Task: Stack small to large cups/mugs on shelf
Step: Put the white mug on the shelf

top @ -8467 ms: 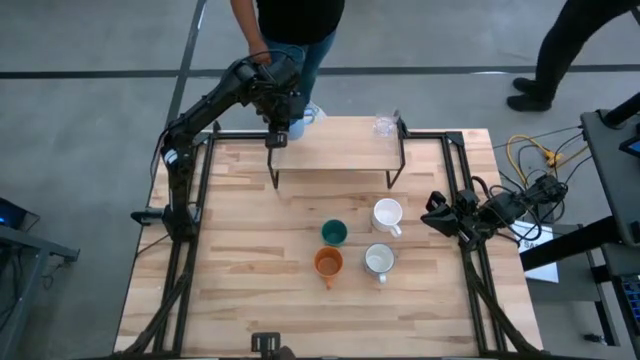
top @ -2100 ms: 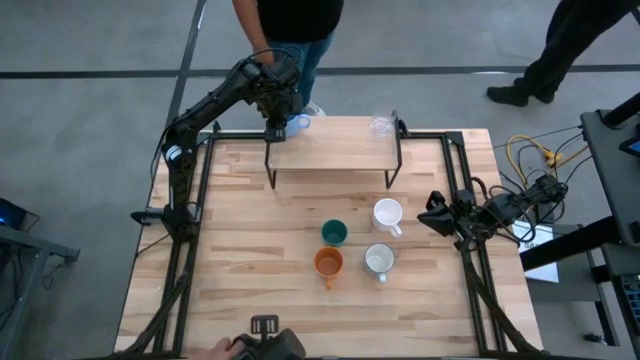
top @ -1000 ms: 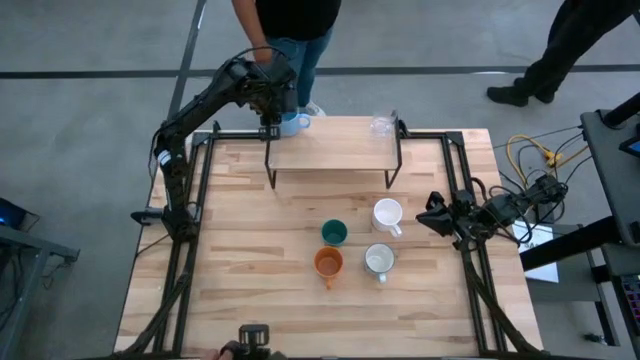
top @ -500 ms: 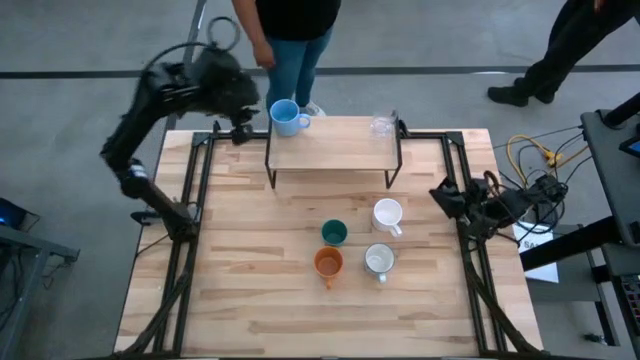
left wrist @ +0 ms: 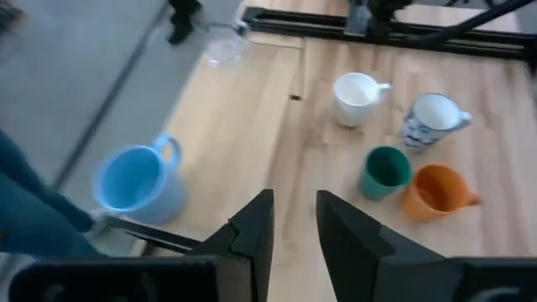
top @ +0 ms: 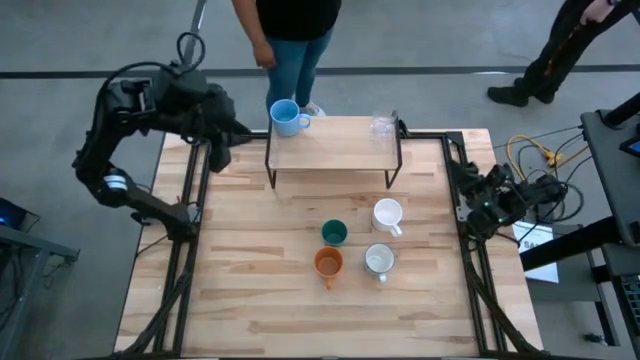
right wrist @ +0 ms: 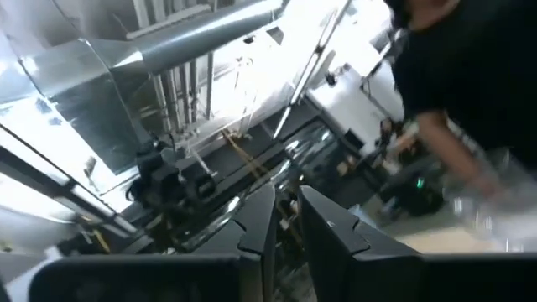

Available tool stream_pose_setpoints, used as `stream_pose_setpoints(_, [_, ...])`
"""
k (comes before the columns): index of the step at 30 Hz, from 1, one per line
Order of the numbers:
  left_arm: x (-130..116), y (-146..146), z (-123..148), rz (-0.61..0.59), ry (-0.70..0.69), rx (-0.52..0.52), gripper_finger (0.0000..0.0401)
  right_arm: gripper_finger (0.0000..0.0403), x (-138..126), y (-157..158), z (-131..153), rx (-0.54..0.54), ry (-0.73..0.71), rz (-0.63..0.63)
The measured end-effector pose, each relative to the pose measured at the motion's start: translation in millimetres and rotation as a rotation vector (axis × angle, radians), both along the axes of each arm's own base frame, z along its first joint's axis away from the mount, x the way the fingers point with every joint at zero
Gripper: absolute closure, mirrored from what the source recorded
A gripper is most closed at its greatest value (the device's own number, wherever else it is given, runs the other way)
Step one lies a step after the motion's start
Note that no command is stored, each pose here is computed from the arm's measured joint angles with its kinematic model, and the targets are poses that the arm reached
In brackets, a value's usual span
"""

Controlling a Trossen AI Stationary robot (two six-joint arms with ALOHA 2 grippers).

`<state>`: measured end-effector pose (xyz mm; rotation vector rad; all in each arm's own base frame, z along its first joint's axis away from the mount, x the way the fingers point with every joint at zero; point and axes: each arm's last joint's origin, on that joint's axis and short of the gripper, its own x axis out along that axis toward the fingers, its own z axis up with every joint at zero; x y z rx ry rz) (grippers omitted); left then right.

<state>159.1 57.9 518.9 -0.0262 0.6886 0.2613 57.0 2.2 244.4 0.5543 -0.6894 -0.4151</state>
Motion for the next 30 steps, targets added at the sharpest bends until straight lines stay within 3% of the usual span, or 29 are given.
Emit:
stream_pose_setpoints(5, [0.5, -5.0, -24.0, -0.029, 0.094, -0.110, 0.0323, 0.0338, -17.2, -8.1, 40.6, -0.101, 0.039, -0.086])
stream_pose_setpoints(10, [-7.7, -10.0, -52.8, 0.020, 0.126, -0.191, 0.0324, 0.0330, -36.7, -17.4, 81.4, -0.177, 0.219, -0.052])
stream_pose_setpoints(15, [-16.3, -19.5, -76.4, 0.018, -0.049, -0.220, 0.0324, 0.0333, -56.9, -27.0, 99.7, -0.131, 0.378, 0.047])
stream_pose_setpoints(21, [-21.2, -28.6, -103.5, 0.020, -0.309, -0.300, 0.0324, 0.0340, -67.1, -30.9, 117.3, -0.191, 0.401, 0.071])
stream_pose_setpoints(25, [-23.1, -33.9, -120.4, 0.008, -0.369, -0.363, 0.0324, 0.0342, -69.1, -31.9, 125.6, -0.190, 0.393, 0.068])
stream_pose_setpoints(30, [-22.2, -37.7, -128.2, -0.036, -0.454, -0.359, 0.0324, 0.0343, -68.0, -31.4, 134.6, -0.260, 0.432, 0.038])
